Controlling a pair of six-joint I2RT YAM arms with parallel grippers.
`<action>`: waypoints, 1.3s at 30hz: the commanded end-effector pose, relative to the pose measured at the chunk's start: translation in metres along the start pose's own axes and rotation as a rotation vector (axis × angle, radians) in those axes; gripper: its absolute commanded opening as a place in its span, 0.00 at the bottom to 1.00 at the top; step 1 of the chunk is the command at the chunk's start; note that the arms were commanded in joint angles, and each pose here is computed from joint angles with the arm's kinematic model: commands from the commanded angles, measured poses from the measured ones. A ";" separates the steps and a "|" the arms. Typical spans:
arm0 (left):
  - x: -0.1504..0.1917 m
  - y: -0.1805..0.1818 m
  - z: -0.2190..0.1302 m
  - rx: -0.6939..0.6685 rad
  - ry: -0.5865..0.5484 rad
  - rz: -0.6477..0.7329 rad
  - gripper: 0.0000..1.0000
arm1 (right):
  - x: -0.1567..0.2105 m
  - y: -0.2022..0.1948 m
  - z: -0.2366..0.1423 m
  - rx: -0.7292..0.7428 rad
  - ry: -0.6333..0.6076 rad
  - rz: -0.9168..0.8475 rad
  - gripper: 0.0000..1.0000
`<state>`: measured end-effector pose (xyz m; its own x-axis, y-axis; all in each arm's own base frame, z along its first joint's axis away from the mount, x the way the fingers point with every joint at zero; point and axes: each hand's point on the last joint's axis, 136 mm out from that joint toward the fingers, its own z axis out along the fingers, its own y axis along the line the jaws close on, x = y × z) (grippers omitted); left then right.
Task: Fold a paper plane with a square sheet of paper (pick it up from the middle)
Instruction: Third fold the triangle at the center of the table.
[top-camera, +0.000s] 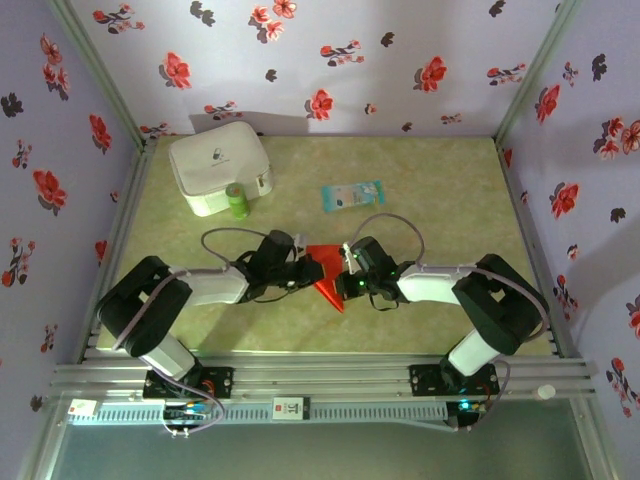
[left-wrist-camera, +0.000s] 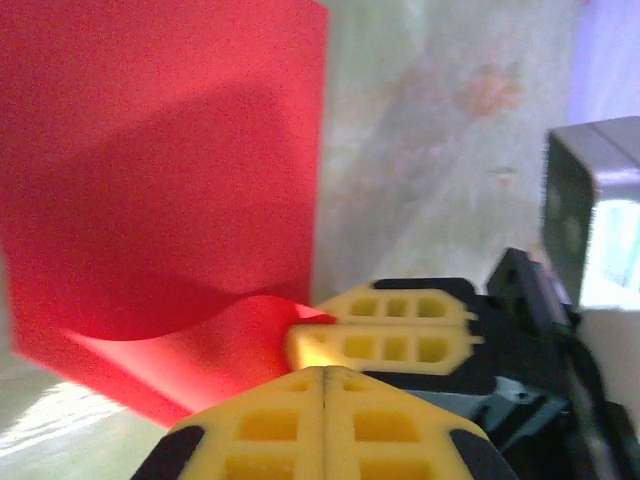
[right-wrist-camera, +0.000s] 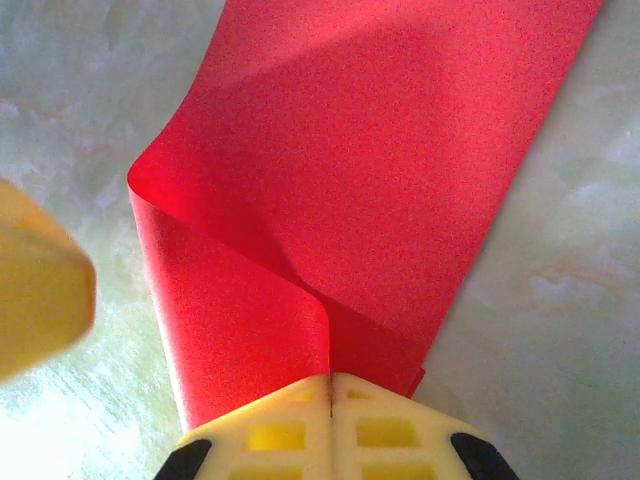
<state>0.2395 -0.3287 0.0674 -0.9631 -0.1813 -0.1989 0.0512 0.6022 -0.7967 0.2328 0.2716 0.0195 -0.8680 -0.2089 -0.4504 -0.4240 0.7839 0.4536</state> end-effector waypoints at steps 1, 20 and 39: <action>-0.005 -0.007 0.009 0.067 -0.048 -0.057 0.00 | -0.001 -0.007 0.002 0.031 0.008 0.027 0.00; 0.011 0.023 0.015 -0.037 -0.014 -0.067 0.00 | 0.000 -0.008 0.001 0.036 0.012 0.027 0.00; 0.021 0.057 0.025 -0.121 0.005 -0.094 0.00 | -0.001 -0.006 0.001 0.030 0.014 0.029 0.00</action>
<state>0.2350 -0.3268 0.0210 -0.9641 -0.2302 -0.1326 -0.0464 0.6372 -0.7693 0.2325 0.2713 0.0188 -0.8703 -0.2100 -0.4456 -0.4214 0.7858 0.4527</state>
